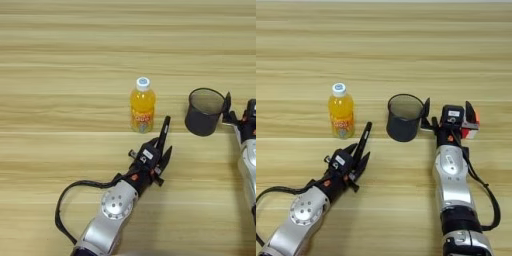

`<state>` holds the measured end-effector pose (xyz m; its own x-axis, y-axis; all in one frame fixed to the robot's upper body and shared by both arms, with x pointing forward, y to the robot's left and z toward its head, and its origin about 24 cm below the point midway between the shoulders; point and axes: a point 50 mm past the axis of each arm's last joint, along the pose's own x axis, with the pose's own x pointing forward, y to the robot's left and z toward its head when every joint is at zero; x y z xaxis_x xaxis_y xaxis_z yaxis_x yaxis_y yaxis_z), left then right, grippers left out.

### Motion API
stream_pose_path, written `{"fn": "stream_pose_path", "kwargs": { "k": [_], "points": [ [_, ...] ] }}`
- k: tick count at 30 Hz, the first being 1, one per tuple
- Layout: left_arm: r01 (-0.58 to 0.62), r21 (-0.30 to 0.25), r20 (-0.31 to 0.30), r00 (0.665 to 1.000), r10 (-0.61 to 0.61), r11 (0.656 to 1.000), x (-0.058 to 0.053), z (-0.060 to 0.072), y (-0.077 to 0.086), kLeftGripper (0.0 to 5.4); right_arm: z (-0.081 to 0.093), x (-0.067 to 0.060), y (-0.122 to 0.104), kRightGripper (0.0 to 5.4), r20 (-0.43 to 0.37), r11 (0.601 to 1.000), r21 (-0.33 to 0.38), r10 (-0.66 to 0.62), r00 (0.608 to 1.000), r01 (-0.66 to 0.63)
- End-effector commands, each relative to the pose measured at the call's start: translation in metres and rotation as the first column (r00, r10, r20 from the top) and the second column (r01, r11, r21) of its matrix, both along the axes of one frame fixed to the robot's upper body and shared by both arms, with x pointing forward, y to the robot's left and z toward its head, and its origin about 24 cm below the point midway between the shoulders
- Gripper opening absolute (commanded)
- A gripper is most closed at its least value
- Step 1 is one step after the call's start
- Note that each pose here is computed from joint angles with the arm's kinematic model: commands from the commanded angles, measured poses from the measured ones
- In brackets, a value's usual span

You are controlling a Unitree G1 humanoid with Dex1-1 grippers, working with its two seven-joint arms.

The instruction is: Move the objects on the table

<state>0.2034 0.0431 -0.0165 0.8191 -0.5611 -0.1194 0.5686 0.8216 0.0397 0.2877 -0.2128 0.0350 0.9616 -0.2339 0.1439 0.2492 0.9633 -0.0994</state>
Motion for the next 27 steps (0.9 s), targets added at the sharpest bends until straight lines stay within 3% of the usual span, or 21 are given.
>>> {"fn": "stream_pose_path", "kwargs": {
  "k": [1, 7, 22, 27],
  "points": [
    [-0.008, 0.104, -0.172, 0.985, 0.026, 0.995, -0.019, -0.035, 0.016, 1.59, 0.003, 0.004, 0.002, 5.40, 0.009, 1.000, 0.002, -0.001, 1.000, 0.001],
    [-0.005, 0.098, -0.172, 0.985, 0.022, 0.995, -0.019, -0.035, 0.015, 0.98, 0.003, 0.003, 0.002, 5.40, 0.009, 1.000, 0.001, -0.002, 1.000, 0.002],
    [0.022, 0.066, -0.176, 0.984, -0.010, 0.998, -0.020, -0.034, 0.014, 0.85, 0.003, 0.004, 0.002, 5.40, 0.009, 1.000, 0.000, -0.003, 1.000, 0.003],
    [0.018, 0.029, -0.118, 0.993, -0.015, 0.999, -0.013, -0.018, 0.016, 0.85, 0.004, 0.003, 0.002, 5.40, 0.010, 1.000, -0.001, -0.004, 1.000, 0.004]
  ]
}}
